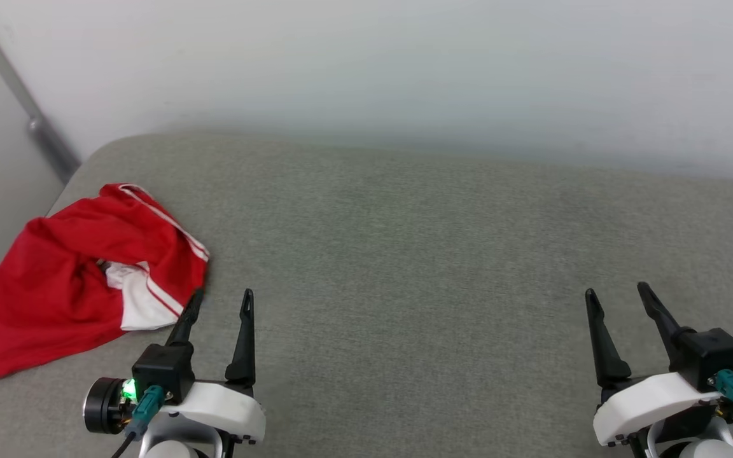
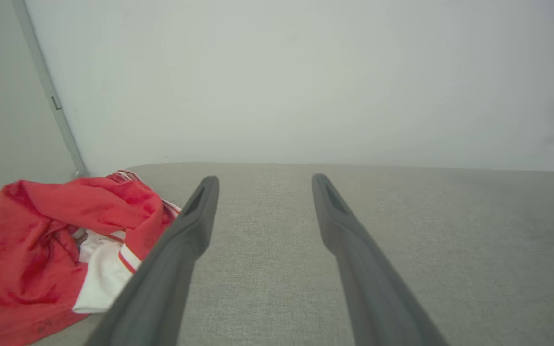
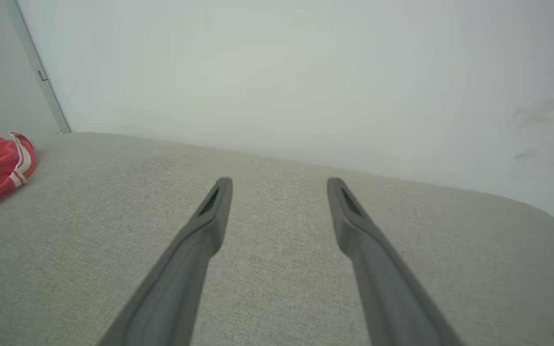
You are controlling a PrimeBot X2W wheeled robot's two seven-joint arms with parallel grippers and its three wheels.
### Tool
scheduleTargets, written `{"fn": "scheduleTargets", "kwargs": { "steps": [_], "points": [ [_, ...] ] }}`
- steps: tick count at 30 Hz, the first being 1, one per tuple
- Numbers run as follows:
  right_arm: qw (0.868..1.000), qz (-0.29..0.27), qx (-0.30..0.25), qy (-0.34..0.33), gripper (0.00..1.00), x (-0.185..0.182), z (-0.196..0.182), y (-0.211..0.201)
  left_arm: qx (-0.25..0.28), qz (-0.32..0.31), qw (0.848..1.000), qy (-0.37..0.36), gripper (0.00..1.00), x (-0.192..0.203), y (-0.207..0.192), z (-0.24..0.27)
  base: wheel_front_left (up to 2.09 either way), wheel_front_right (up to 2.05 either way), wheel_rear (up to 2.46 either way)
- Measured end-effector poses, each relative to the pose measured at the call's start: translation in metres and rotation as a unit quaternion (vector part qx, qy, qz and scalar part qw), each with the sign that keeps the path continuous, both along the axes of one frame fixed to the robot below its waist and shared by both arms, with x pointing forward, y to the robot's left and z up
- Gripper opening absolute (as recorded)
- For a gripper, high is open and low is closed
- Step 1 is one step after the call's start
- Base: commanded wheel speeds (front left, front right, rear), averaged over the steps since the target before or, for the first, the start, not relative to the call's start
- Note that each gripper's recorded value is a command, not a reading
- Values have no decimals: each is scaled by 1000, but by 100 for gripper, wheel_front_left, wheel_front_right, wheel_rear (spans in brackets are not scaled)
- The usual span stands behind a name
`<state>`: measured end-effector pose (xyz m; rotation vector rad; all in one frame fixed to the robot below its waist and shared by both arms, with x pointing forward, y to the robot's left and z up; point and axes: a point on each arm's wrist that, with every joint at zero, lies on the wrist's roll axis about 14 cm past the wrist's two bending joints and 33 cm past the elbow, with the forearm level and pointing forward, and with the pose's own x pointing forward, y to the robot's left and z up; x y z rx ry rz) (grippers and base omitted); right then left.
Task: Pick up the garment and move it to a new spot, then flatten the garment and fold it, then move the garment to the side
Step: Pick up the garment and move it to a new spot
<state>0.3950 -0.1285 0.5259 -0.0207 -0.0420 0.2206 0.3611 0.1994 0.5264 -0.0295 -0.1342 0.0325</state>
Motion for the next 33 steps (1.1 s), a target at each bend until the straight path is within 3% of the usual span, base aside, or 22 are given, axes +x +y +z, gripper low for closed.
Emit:
{"fn": "scheduleTargets", "kwargs": {
  "steps": [9,19,26,33],
  "points": [
    [995,97,9,-8,100,12,3,70,-10,97,995,4,100,-36,62,-3,0,0,0],
    [980,199,27,-18,100,13,11,144,-18,194,981,11,100,-90,119,-9,0,0,0],
    [971,237,35,-25,100,9,17,171,-21,221,975,12,100,-108,135,-9,0,0,0],
    [970,238,35,-24,100,6,19,171,-20,203,979,5,100,-96,135,0,0,0,0]
  ]
}}
